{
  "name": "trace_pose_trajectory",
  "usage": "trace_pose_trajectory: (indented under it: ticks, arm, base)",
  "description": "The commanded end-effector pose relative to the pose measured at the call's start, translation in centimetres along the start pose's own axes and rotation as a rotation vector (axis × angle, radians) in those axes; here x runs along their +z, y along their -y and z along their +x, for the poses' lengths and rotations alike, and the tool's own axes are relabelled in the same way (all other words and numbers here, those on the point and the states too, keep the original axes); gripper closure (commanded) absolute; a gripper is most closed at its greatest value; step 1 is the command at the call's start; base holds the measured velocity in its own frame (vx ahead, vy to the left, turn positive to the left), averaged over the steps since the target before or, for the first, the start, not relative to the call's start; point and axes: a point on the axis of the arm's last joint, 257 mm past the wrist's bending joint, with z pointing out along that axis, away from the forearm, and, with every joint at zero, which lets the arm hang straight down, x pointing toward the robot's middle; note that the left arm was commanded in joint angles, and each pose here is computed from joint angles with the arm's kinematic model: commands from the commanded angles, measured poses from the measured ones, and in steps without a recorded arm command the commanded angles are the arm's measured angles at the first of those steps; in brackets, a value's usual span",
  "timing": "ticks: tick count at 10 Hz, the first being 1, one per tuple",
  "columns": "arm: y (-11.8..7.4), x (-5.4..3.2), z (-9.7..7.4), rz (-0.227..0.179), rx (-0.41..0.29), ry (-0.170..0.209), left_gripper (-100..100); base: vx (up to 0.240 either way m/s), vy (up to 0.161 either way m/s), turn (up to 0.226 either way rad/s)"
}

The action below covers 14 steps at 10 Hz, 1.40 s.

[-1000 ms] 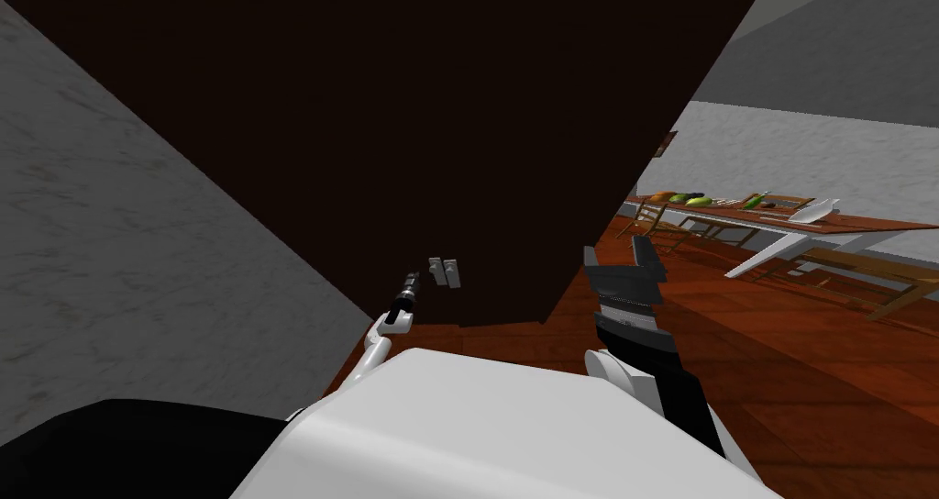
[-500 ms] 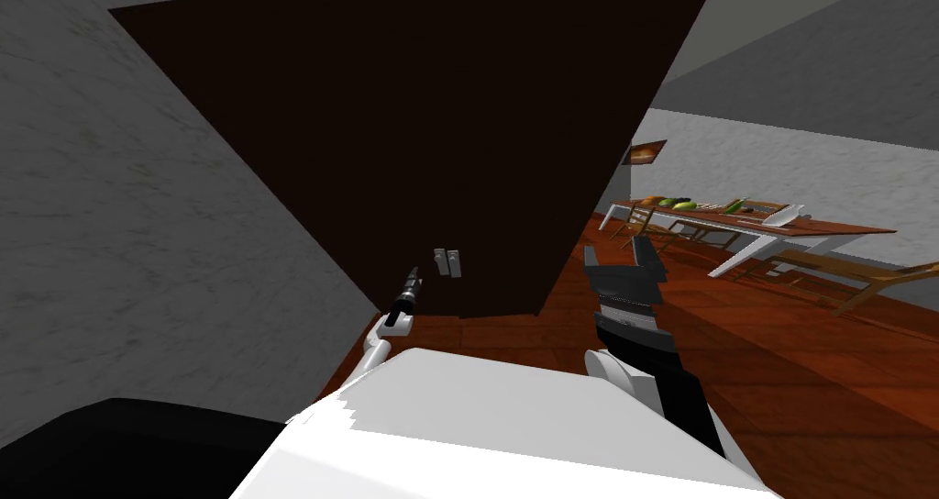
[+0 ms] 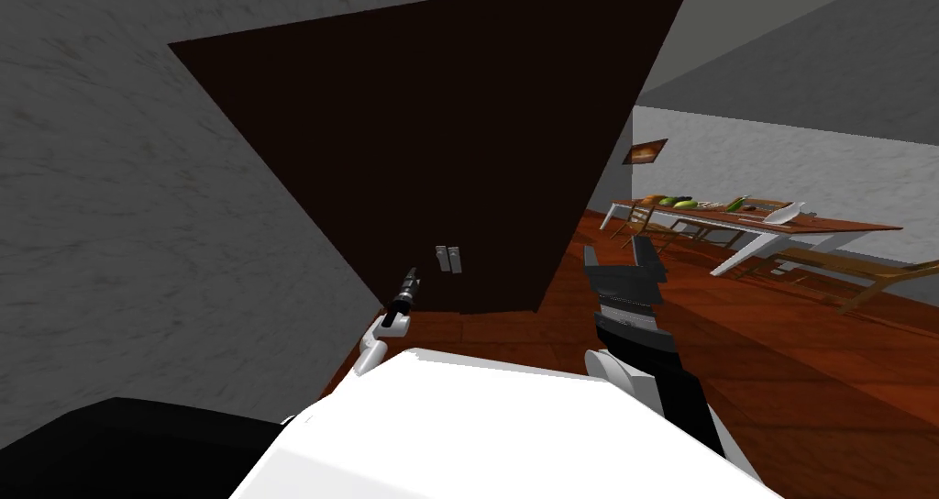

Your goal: Pull the door open

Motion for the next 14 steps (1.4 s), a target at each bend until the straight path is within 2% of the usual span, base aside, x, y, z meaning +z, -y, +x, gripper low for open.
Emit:
trace_pose_trajectory:
  ticks: [1,3,5,8,10,11,12,13,14]
  arm:
    - [-0.7,-0.68,-1.9,-0.015,0.014,0.035,-100]
    - [-1.0,-1.17,-4.6,-0.028,0.032,0.077,-100]
    - [-0.9,-0.97,-4.7,-0.026,0.031,0.081,-100]
    - [-0.1,0.19,-1.5,-0.001,0.01,0.04,-100]
    - [0.9,1.18,2.1,0.025,-0.014,-0.008,-100]
    - [1.1,1.37,2.8,0.031,-0.019,-0.019,-100]
    - [1.0,1.29,2.3,0.027,-0.015,-0.01,-100]
    - [1.0,1.29,2.3,0.027,-0.015,-0.01,100]
    - [1.0,1.29,2.3,0.027,-0.015,-0.01,100]
  base:
    - [0.002,0.086,0.128]
    - [0.082,0.078,0.107]
    - [0.18,0.045,0.007]
    - [0.209,-0.01,-0.123]
    - [0.214,-0.132,-0.209]
    - [0.164,-0.145,-0.116]
    - [0.062,-0.065,-0.008]
    - [-0.002,0.005,0.011]
    - [-0.027,0.02,-0.017]
